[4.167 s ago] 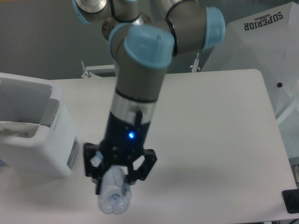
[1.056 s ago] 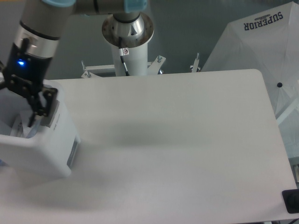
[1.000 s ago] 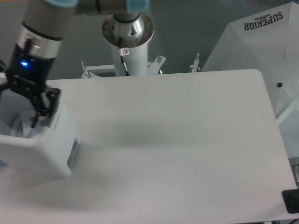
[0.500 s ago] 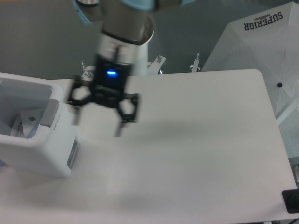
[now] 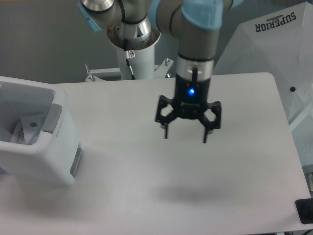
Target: Place the trash in the trash can
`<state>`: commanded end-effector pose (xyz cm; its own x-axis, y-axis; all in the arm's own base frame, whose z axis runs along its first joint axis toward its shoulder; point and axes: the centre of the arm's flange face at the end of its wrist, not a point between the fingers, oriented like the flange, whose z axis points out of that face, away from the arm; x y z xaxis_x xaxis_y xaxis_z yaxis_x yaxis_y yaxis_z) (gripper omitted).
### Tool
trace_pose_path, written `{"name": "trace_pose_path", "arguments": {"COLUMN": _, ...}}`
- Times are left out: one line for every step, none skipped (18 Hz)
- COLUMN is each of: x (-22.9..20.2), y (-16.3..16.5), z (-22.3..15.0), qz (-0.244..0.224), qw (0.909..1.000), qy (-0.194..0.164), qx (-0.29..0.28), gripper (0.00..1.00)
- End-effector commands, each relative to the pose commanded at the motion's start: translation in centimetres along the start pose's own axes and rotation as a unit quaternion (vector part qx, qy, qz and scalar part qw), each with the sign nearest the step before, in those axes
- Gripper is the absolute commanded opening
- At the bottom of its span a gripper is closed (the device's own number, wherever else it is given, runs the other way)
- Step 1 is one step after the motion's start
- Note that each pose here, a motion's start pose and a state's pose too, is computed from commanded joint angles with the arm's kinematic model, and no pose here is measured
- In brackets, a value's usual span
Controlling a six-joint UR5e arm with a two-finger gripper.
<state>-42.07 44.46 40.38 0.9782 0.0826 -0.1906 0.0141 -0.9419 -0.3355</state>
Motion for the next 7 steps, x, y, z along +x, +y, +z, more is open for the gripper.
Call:
{"name": "trace_pose_path", "arguments": {"x": 0.0, "y": 0.3, "z": 0.8, "qz": 0.024, "qw": 0.9996, "qy": 0.002, "qx": -0.011, "gripper": 1.0}}
{"name": "trace_pose_path", "arguments": {"x": -0.3, "y": 0.6, "z": 1.5, "qz": 0.041, "qw": 0.9989, "qy": 0.002, "qx": -0.021, "gripper": 1.0}}
{"name": "trace_pose_path", "arguments": {"x": -0.5, "y": 0.9, "z": 2.2, "qz": 0.05, "qw": 0.9982, "qy": 0.002, "qx": -0.032, "gripper": 1.0}}
{"name": "trace_pose_path", "arguments": {"x": -0.7, "y": 1.2, "z": 2.6, "qz": 0.055, "qw": 0.9975, "qy": 0.0, "qx": -0.044, "gripper": 1.0}}
{"name": "trace_pose_path", "arguments": {"x": -0.8, "y": 1.4, "z": 2.8, "qz": 0.059, "qw": 0.9969, "qy": -0.003, "qx": -0.051, "gripper": 1.0}}
{"name": "trace_pose_path", "arguments": {"x": -1.0, "y": 1.5, "z": 3.2, "qz": 0.059, "qw": 0.9967, "qy": -0.003, "qx": -0.056, "gripper": 1.0}}
{"name": "trace_pose_path", "arguments": {"x": -1.2, "y": 1.6, "z": 3.4, "qz": 0.058, "qw": 0.9966, "qy": -0.001, "qx": -0.058, "gripper": 1.0}}
